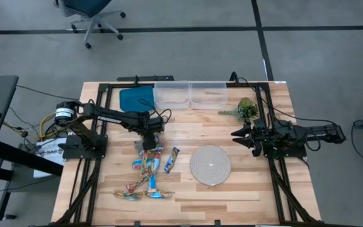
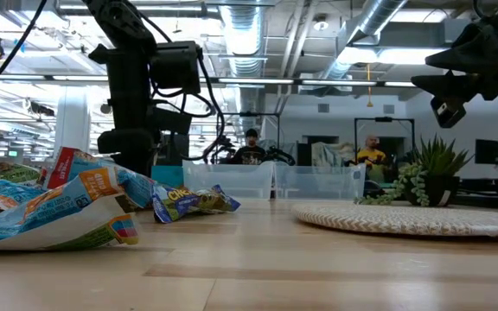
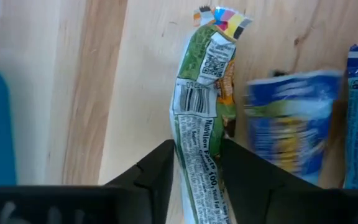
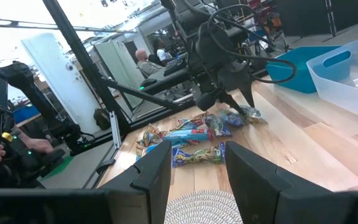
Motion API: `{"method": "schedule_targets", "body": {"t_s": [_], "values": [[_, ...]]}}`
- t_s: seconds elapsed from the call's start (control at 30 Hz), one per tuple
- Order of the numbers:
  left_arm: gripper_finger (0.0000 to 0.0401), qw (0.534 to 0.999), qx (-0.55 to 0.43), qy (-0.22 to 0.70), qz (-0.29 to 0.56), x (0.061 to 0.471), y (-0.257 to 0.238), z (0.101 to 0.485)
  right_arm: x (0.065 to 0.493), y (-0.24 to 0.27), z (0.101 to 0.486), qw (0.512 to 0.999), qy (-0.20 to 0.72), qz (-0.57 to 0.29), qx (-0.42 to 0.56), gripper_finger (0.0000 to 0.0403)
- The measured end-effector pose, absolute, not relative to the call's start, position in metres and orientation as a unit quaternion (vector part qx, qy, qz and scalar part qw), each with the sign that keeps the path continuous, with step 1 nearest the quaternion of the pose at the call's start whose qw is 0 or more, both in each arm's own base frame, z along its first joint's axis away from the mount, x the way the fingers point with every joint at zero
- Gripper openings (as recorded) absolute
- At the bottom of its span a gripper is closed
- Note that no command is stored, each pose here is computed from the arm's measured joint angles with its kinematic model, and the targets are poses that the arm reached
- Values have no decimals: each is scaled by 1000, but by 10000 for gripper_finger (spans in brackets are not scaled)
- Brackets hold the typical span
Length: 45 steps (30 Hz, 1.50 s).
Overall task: Pick and place Granola Bars by type
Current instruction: Put the yellow granola bar into the blue bin
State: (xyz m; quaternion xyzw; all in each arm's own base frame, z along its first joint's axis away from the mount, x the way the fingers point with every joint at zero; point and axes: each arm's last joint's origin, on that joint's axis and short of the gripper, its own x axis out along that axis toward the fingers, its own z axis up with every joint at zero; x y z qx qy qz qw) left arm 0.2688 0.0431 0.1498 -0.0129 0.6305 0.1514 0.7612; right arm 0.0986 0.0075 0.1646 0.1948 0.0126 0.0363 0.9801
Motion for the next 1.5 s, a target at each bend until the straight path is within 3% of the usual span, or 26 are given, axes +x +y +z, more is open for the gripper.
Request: {"method": "schedule_targets", "body": {"t_s": [0.53,1.1,1.5], "values": [[21,757,-41,628,176,267,46,150,99,8,165,980,13,36,195,142],[16,783,-95,574,220,256,49,182,99,7,165,980,13,36,195,142],[16,820,-163,413,361,212,69,250,99,8,165,980,13,37,195,141]]}}
